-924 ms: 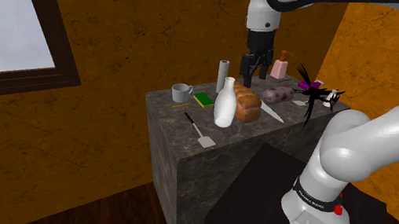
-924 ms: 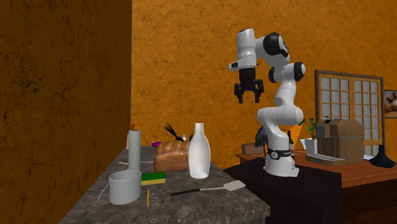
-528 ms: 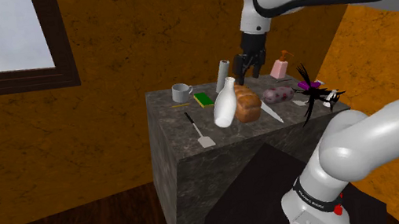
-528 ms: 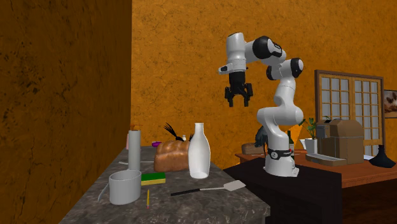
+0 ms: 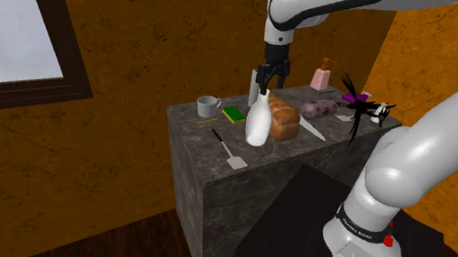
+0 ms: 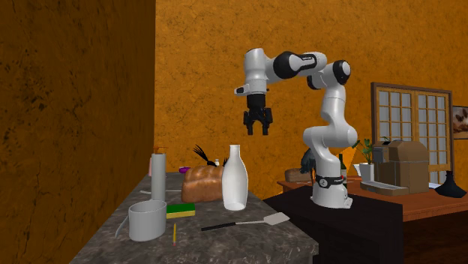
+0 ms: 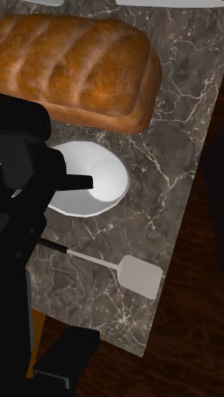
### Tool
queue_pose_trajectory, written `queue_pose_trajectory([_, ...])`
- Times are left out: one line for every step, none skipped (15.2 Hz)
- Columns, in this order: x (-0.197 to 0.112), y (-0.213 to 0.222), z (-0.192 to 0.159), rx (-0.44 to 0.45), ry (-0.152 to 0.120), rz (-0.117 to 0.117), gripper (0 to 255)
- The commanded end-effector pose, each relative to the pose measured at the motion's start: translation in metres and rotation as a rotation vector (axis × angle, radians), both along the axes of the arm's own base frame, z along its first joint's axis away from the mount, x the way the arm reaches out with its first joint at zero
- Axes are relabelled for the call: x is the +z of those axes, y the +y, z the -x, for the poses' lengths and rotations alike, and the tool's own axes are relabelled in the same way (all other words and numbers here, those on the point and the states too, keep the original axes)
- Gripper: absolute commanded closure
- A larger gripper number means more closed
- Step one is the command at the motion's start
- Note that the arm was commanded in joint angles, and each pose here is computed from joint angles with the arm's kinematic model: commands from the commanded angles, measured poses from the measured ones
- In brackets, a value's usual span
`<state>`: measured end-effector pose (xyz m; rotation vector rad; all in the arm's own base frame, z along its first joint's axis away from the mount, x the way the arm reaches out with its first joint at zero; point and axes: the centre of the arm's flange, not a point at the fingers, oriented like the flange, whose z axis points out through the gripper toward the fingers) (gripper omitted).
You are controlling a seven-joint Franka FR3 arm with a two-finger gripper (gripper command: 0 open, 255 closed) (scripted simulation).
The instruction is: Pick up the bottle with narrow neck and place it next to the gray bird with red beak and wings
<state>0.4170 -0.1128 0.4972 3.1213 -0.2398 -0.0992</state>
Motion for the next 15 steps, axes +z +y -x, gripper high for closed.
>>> queue_pose_trajectory([-0.011, -0.020, -0.015, -0.008, -0.008, 0.000, 0])
queue_pose_trajectory([-0.015, -0.029, -0.023, -0.012, -0.012, -0.001, 0])
queue_pose_trajectory([-0.020, -0.037, -0.032, -0.016, -0.016, -0.001, 0])
queue_pose_trajectory([-0.024, -0.046, -0.040, -0.020, -0.020, -0.002, 0])
queue_pose_trajectory([-0.029, -0.055, -0.048, -0.024, -0.024, -0.002, 0])
queue_pose_trajectory([-0.033, -0.063, -0.057, -0.028, -0.028, -0.003, 0])
queue_pose_trajectory([-0.037, -0.070, -0.064, -0.031, -0.031, -0.004, 0])
queue_pose_trajectory([-0.042, -0.070, -0.063, -0.031, -0.031, -0.004, 0])
queue_pose_trajectory([-0.047, -0.070, -0.063, -0.031, -0.031, -0.004, 0])
queue_pose_trajectory([-0.052, -0.070, -0.063, -0.031, -0.031, -0.004, 0])
queue_pose_trajectory([-0.058, -0.070, -0.063, -0.031, -0.031, -0.004, 0])
queue_pose_trajectory([-0.063, -0.070, -0.063, -0.031, -0.031, -0.004, 0])
queue_pose_trajectory([-0.068, -0.070, -0.063, -0.031, -0.031, -0.004, 0])
queue_pose_trajectory([-0.074, -0.070, -0.062, -0.031, -0.031, -0.004, 0])
queue_pose_trajectory([-0.077, -0.070, -0.062, -0.031, -0.031, -0.004, 0])
